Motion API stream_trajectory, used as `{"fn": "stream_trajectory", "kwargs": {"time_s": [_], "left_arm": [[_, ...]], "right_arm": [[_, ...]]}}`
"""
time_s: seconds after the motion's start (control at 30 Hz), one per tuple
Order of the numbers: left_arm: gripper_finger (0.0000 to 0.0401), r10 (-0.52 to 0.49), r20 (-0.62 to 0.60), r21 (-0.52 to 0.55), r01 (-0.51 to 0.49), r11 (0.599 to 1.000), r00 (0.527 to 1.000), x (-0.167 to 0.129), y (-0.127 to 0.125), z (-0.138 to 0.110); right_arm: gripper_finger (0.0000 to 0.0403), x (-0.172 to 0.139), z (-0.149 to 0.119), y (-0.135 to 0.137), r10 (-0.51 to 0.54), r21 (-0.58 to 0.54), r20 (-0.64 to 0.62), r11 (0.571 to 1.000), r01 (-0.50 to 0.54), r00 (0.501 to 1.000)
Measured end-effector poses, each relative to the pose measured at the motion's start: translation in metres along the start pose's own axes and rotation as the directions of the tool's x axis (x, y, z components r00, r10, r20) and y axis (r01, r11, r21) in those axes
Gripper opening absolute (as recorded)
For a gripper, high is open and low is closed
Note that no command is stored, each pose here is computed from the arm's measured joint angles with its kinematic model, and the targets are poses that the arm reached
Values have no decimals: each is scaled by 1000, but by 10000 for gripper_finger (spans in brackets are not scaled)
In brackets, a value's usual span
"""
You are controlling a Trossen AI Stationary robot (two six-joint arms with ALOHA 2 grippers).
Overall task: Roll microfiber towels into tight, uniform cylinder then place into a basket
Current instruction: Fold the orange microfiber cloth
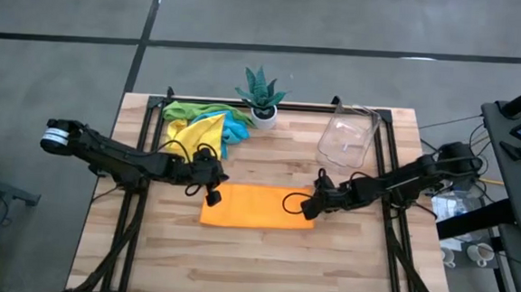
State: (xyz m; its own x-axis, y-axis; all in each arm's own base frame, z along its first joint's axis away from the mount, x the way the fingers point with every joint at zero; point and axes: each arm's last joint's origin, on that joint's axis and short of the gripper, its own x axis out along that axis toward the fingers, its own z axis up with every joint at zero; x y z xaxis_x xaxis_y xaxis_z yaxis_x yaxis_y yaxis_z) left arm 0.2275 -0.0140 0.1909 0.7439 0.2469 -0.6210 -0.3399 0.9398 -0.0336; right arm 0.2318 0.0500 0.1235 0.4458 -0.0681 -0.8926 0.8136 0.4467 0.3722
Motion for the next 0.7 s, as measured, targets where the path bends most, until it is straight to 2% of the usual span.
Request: {"fn": "stream_trajectory", "kwargs": {"time_s": [0.23, 0.4, 0.57, 0.7], "left_arm": [[0, -4, 14, 12, 4, 1000, 1000, 0, 0, 1], [0, -5, 15, 29, 4, 1000, 1000, 0, -1, 1], [0, -5, 15, 29, 4, 1000, 1000, 0, -1, 1], [0, -8, 24, 26, 7, 1000, 1000, 0, -1, 2]], "right_arm": [[208, 2, 4, 16, 32, -12, 0, 999, -32, 999], [191, 4, 3, 16, 0, -25, -10, 1000, 0, 1000], [159, 6, 2, 14, -17, -73, -12, 997, 16, 1000], [110, 3, 3, 11, -46, -117, 1, 992, 45, 999]]}}
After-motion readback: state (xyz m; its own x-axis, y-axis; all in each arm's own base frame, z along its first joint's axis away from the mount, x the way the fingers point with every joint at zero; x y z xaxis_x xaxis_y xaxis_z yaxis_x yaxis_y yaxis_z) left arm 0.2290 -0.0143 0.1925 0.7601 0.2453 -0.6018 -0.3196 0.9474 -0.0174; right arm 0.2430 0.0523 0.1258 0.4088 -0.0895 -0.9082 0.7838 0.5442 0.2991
